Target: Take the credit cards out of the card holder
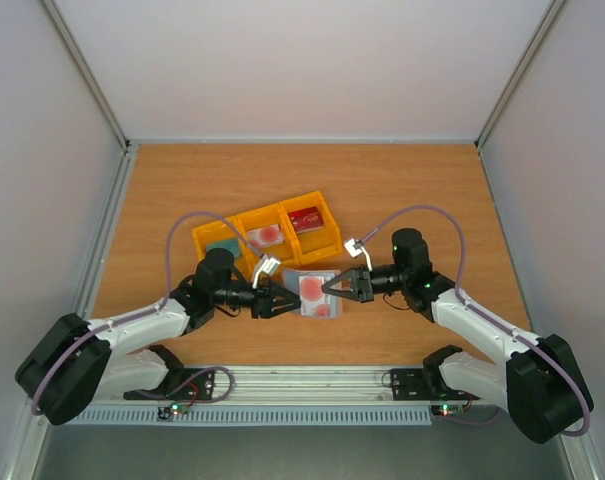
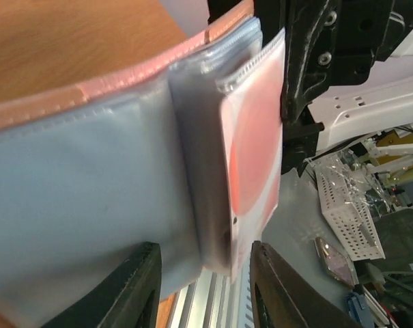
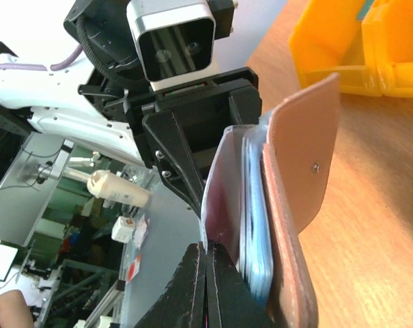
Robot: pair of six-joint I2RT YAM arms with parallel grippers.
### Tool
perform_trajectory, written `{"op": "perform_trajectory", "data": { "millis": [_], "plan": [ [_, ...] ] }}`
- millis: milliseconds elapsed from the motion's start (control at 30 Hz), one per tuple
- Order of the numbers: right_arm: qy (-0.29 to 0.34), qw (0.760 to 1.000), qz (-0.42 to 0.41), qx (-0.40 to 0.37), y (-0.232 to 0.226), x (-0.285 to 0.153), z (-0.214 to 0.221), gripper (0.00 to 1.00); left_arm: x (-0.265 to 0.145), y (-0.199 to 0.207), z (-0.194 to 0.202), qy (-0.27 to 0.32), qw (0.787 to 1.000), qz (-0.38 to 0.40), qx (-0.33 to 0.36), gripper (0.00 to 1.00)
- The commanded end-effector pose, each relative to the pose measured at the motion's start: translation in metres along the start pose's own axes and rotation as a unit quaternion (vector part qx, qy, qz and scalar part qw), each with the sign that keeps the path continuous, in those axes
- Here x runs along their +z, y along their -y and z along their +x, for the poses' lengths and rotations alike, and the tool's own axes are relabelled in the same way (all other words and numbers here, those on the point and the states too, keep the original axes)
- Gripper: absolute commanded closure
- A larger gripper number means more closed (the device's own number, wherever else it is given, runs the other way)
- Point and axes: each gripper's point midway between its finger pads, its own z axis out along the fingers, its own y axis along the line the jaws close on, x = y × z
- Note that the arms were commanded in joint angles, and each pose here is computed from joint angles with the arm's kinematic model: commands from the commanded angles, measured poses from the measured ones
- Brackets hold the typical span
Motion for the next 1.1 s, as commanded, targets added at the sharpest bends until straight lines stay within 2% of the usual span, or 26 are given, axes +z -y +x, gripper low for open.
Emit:
{"op": "perform_trajectory", "data": {
  "millis": [0, 100, 233, 267, 333, 533, 567, 633, 667, 733, 867, 967, 1067],
  "plan": [
    [-0.011, 0.999, -0.035, -0.034, -0.018, 0.005, 0.001, 0.99, -0.004, 0.024, -0.022, 0.039, 0.996, 0.039, 0.071, 0.64],
    [-0.011, 0.999, -0.033, -0.036, -0.016, 0.01, -0.001, 0.99, -0.004, 0.039, -0.031, 0.055, 0.989, 0.058, 0.122, 0.67],
    [0.0, 0.999, -0.001, -0.047, -0.005, 0.011, -0.007, 0.99, -0.007, 0.05, -0.032, 0.058, 0.984, 0.073, 0.149, 0.76],
    [0.002, 0.999, 0.012, -0.043, 0.0, 0.012, -0.009, 0.99, -0.009, 0.052, -0.032, 0.06, 0.983, 0.074, 0.157, 0.8],
    [0.006, 0.999, 0.015, -0.043, 0.005, 0.014, -0.012, 0.99, -0.012, 0.054, -0.03, 0.062, 0.982, 0.071, 0.162, 0.98],
    [0.009, 0.999, 0.0, -0.04, -0.001, 0.019, -0.012, 0.98, -0.023, 0.054, -0.027, 0.093, 0.983, 0.05, 0.148, 1.0],
    [0.008, 0.999, -0.007, -0.044, -0.005, 0.021, -0.011, 0.94, -0.025, 0.054, -0.027, 0.099, 0.983, 0.047, 0.146, 1.0],
    [0.001, 0.999, -0.022, -0.044, -0.014, 0.026, -0.008, 0.74, -0.028, 0.057, -0.03, 0.111, 0.982, 0.048, 0.149, 1.0],
    [-0.009, 0.998, -0.031, -0.046, -0.019, 0.033, -0.003, 0.67, -0.029, 0.059, -0.032, 0.116, 0.98, 0.05, 0.152, 1.0],
    [-0.024, 0.998, -0.034, -0.054, -0.024, 0.044, 0.003, 0.63, -0.03, 0.061, -0.036, 0.128, 0.978, 0.049, 0.155, 1.0],
    [-0.005, 0.997, -0.029, -0.073, -0.029, 0.046, 0.002, 0.84, -0.033, 0.065, -0.032, 0.128, 0.977, 0.058, 0.159, 1.0],
    [0.006, 0.996, -0.013, -0.086, -0.033, 0.04, 0.0, 0.96, -0.034, 0.068, -0.03, 0.125, 0.976, 0.062, 0.165, 1.0],
    [-0.004, 0.996, 0.016, -0.084, -0.033, 0.034, 0.004, 0.99, -0.036, 0.073, -0.027, 0.121, 0.975, 0.07, 0.175, 1.0]
  ]
}}
